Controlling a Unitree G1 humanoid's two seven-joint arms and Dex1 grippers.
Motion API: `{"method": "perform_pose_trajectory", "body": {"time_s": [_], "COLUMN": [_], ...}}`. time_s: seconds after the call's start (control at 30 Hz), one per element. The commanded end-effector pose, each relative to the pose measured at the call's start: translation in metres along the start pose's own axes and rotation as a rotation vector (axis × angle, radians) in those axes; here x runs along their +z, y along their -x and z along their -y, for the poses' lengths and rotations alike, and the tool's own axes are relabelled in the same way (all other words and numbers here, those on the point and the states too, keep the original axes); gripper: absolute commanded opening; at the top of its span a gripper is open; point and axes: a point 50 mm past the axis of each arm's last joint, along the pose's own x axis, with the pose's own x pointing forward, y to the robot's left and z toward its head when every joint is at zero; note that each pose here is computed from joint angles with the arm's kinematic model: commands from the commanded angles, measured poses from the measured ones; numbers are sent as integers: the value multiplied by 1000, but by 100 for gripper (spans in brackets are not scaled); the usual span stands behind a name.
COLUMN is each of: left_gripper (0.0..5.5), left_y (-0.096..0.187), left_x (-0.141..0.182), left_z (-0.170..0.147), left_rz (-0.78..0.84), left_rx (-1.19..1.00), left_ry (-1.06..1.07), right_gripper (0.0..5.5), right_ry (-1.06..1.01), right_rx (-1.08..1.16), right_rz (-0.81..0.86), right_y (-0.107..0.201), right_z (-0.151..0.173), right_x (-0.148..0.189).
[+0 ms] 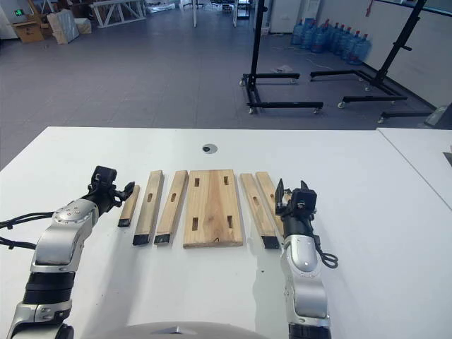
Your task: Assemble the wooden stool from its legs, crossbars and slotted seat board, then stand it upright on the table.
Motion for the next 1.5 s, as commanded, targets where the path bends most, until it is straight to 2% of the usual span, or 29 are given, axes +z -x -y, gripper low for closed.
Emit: {"method": "perform_pose_trajectory", "body": {"time_s": [0.03,0.27,0.53,0.7,0.87,1.0,1.07,1.13,1.2,1.27,1.3,1.37,1.43,1.5], "left_gripper": [326,326,326,241,157,127,127,127,127,127,127,127,127,127], "left_y": [1,-2,-1,15,25,23,17,9,0,0,3,11,18,27], "left_x": [-17,-47,-50,-74,-86,-83,-73,-47,-1,59,88,119,127,120], "left_z": [-5,-1,-11,-3,-20,-25,-30,-42,-60,-69,-63,-39,-4,23], "left_rz": [-94,-237,-269,-440,-515,-499,-422,-257,-24,258,391,547,609,610], "left_rx": [0,-79,-82,-190,-197,-191,-151,-50,105,229,207,51,-196,-404], "left_ry": [-18,-43,-40,80,-67,-70,-36,5,-28,-101,-103,-128,-166,-185], "right_gripper": [268,268,268,268,268,268,268,268,268,268,268,268,268,268], "right_ry": [-1,0,6,4,24,31,28,19,3,-59,-178,-444,-690,-849], "right_rx": [-18,-42,-59,-51,-45,-40,-49,-50,-52,-32,31,217,422,578], "right_rz": [7,-1,-2,12,14,23,23,25,47,75,101,126,142,131], "right_y": [4,8,9,6,5,3,3,2,-2,-13,-19,-23,-18,-12], "right_z": [-2,-3,-2,-5,-4,-6,-6,-6,-2,2,-3,-19,-34,-45], "right_x": [1,-2,-3,-1,-3,-3,-4,-3,4,18,31,55,75,86]}}
